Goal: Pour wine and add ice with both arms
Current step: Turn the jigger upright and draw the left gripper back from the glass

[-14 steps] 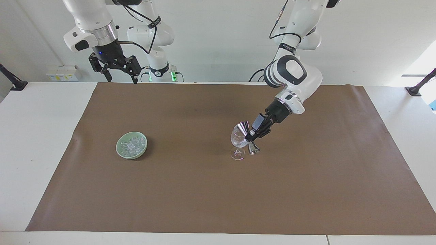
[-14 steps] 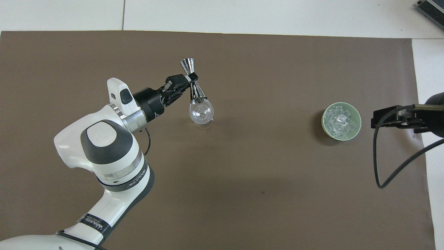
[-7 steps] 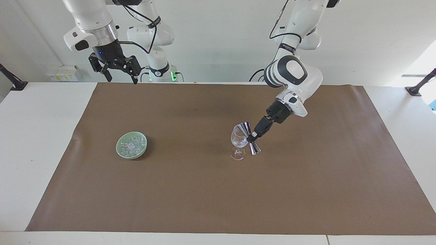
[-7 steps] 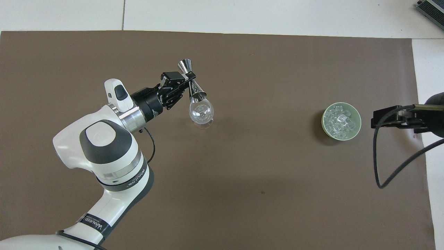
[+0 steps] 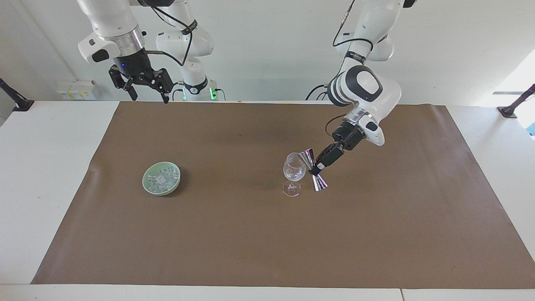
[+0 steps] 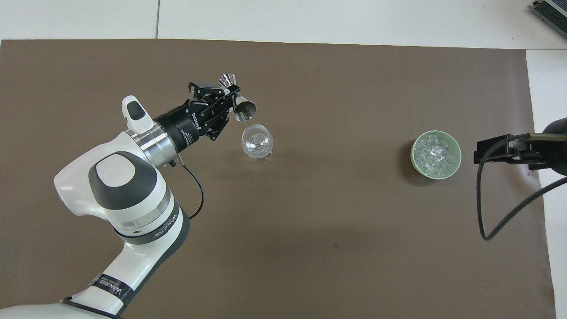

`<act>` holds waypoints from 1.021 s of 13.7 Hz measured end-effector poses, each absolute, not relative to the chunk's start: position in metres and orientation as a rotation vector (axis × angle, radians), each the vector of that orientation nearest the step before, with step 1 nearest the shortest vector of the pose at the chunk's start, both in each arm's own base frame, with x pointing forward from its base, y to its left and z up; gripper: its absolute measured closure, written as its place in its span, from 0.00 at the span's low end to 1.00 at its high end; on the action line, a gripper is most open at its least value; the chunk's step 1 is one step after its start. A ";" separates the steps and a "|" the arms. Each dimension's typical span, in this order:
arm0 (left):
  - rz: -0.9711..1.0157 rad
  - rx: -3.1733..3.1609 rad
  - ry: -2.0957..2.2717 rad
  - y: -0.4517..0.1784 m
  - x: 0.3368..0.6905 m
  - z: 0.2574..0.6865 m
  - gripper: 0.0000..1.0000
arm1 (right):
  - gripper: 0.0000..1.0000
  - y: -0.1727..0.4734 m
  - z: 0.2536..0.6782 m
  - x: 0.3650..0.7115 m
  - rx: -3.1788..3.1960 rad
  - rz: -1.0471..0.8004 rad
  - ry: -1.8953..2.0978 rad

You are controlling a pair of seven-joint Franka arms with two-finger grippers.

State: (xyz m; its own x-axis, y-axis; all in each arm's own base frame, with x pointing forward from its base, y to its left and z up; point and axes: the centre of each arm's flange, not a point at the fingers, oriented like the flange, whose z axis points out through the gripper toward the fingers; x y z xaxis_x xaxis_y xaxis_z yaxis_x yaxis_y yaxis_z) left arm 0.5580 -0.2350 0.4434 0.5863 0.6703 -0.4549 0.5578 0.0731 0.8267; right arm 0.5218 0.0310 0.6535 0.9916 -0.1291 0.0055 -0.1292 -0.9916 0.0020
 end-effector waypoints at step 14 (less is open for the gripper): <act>-0.214 1.193 1.500 -0.189 0.544 0.456 0.78 | 0.00 0.022 0.654 0.524 3.134 0.035 -0.230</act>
